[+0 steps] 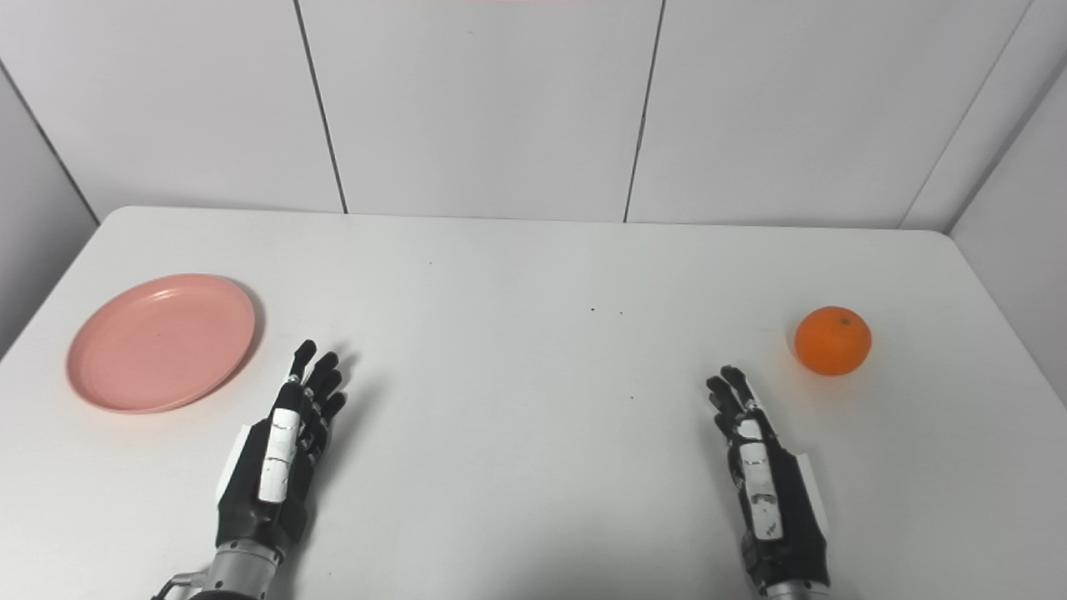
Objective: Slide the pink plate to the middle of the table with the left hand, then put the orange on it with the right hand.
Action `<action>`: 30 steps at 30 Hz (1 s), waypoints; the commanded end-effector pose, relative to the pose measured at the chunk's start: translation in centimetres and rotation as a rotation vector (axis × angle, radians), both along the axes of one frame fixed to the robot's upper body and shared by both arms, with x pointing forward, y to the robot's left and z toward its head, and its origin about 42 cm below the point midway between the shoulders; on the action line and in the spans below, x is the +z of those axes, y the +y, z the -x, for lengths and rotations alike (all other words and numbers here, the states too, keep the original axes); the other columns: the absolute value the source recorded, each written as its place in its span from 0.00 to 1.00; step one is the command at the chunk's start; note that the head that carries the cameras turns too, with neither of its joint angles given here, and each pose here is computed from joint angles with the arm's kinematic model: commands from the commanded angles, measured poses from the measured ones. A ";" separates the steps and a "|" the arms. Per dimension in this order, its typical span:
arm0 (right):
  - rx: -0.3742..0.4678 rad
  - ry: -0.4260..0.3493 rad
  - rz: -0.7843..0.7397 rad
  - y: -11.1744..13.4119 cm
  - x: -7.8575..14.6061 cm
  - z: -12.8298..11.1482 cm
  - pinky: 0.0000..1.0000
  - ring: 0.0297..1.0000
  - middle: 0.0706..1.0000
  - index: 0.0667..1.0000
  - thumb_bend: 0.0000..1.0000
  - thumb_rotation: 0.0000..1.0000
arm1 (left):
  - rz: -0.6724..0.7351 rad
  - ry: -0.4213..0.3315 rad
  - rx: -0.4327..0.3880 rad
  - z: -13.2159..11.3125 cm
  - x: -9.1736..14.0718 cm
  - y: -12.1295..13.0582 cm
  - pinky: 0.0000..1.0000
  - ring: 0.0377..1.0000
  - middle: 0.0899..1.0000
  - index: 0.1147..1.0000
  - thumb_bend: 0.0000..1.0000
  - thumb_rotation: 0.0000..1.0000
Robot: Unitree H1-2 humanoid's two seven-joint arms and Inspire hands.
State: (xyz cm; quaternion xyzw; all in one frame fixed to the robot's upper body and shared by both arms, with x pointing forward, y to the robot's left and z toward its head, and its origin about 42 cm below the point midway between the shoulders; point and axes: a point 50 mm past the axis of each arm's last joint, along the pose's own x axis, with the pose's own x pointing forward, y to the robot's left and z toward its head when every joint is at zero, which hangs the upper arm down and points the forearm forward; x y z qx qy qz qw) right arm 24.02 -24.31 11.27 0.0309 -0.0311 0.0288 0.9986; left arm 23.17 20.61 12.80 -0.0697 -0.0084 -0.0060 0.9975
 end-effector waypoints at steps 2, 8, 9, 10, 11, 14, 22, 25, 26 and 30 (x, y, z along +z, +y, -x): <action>0.011 0.091 -0.020 0.2 -1.3 0.6 1.00 0.95 0.90 0.92 0.83 0.95 | -0.025 0.062 0.014 2.4 -1.6 1.1 1.00 0.99 0.97 1.00 0.83 0.89; 0.011 0.094 -0.028 -0.1 -1.8 0.5 1.00 0.95 0.91 0.92 0.82 0.95 | -0.020 0.073 0.014 2.3 -2.2 0.8 1.00 0.99 0.97 1.00 0.86 0.89; 0.010 0.094 -0.029 -0.2 -1.9 0.5 1.00 0.95 0.91 0.92 0.82 0.95 | -0.018 0.076 0.016 2.3 -2.3 0.7 1.00 0.98 0.96 1.00 0.86 0.88; 0.010 0.096 -0.030 -0.3 -2.0 0.5 1.00 0.95 0.91 0.92 0.81 0.95 | -0.015 0.078 0.018 2.3 -2.4 0.5 1.00 0.98 0.96 1.00 0.87 0.88; 0.009 0.097 -0.031 -0.4 -2.2 0.5 1.00 0.95 0.91 0.92 0.82 0.95 | -0.014 0.080 0.019 2.2 -2.5 0.4 1.00 0.98 0.96 1.00 0.87 0.88; 0.011 0.099 -0.042 -1.0 -2.7 0.4 1.00 0.95 0.91 0.92 0.81 0.95 | -0.020 0.078 0.018 2.1 -3.0 -0.2 1.00 0.98 0.96 1.00 0.85 0.89; 0.022 0.110 -0.051 -2.5 -3.9 0.1 1.00 0.96 0.92 0.93 0.81 0.95 | 0.001 0.058 0.009 1.8 -4.3 -1.6 1.00 0.99 0.96 1.00 0.84 0.87; 0.021 0.114 -0.055 -3.0 -4.4 0.0 1.00 0.96 0.92 0.93 0.81 0.95 | 0.005 0.057 0.008 1.8 -4.7 -2.1 1.00 1.00 0.97 1.00 0.83 0.86; 0.020 0.115 -0.058 -3.1 -4.6 -0.1 1.00 0.96 0.92 0.93 0.80 0.95 | 0.003 0.057 0.008 1.7 -4.9 -2.2 1.00 1.00 0.97 1.00 0.83 0.86; 0.025 0.114 -0.069 -3.4 -5.2 -0.3 1.00 0.95 0.93 0.94 0.78 0.95 | -0.009 0.055 0.007 1.5 -5.4 -2.7 1.00 0.99 0.97 1.00 0.81 0.87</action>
